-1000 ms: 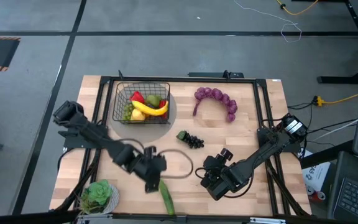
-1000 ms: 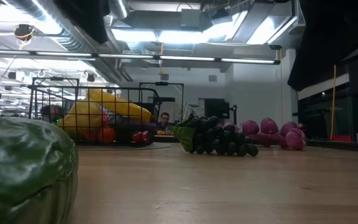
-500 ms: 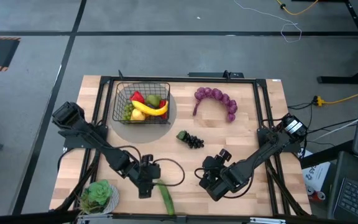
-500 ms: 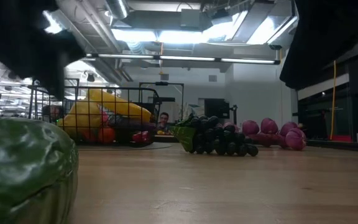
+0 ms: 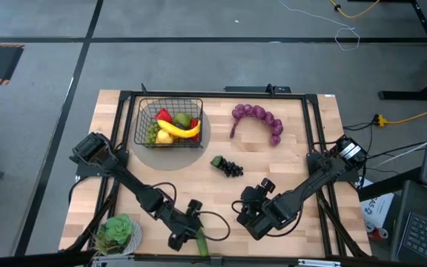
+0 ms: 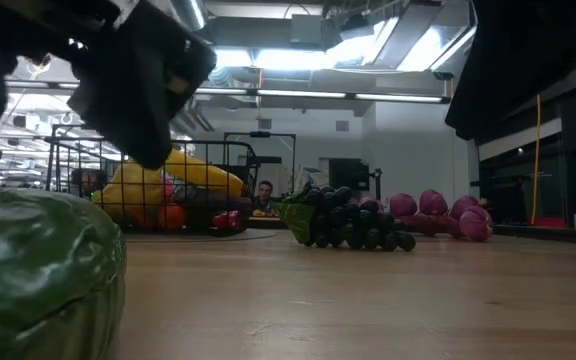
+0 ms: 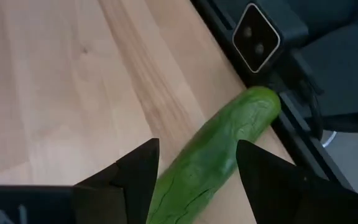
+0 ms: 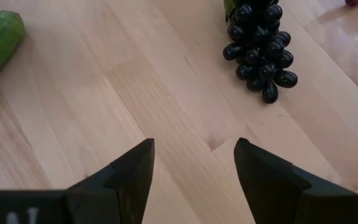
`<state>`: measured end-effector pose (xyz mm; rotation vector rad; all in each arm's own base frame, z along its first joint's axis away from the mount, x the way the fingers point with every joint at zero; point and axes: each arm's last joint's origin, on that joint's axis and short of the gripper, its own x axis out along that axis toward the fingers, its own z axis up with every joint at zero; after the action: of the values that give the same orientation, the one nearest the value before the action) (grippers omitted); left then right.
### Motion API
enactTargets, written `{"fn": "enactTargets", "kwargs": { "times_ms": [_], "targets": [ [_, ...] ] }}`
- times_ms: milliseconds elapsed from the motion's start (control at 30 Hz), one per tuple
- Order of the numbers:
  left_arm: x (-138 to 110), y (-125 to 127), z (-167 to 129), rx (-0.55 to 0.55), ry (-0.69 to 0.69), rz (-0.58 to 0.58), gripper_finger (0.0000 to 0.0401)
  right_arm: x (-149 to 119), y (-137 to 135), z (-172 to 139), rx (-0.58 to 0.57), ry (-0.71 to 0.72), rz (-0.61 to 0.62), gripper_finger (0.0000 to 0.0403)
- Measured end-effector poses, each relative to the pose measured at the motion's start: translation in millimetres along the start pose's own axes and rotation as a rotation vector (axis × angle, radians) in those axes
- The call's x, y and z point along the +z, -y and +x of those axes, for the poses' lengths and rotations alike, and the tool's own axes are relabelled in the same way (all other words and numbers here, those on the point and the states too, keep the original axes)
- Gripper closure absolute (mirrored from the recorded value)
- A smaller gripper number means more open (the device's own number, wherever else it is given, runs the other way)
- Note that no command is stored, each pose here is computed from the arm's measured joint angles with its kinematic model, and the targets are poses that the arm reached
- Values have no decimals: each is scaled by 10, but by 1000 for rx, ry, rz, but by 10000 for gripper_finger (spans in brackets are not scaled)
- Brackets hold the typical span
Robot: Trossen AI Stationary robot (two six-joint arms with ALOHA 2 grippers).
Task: Build produce basket
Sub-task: Put the cucumber into the wire basket
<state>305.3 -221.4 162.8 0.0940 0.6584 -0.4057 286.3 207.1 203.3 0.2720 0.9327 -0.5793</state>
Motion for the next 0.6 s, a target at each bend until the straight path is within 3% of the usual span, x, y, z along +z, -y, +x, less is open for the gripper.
{"fn": "enactTargets", "kwargs": {
  "times_ms": [267,600],
  "targets": [
    [-99,-28,-2,-4,-108,-11,192,1,-4,0,4,1,2,181],
    [-150,-162,4,97,-166,-22,192,1,-5,0,5,0,3,181]
  ]
}}
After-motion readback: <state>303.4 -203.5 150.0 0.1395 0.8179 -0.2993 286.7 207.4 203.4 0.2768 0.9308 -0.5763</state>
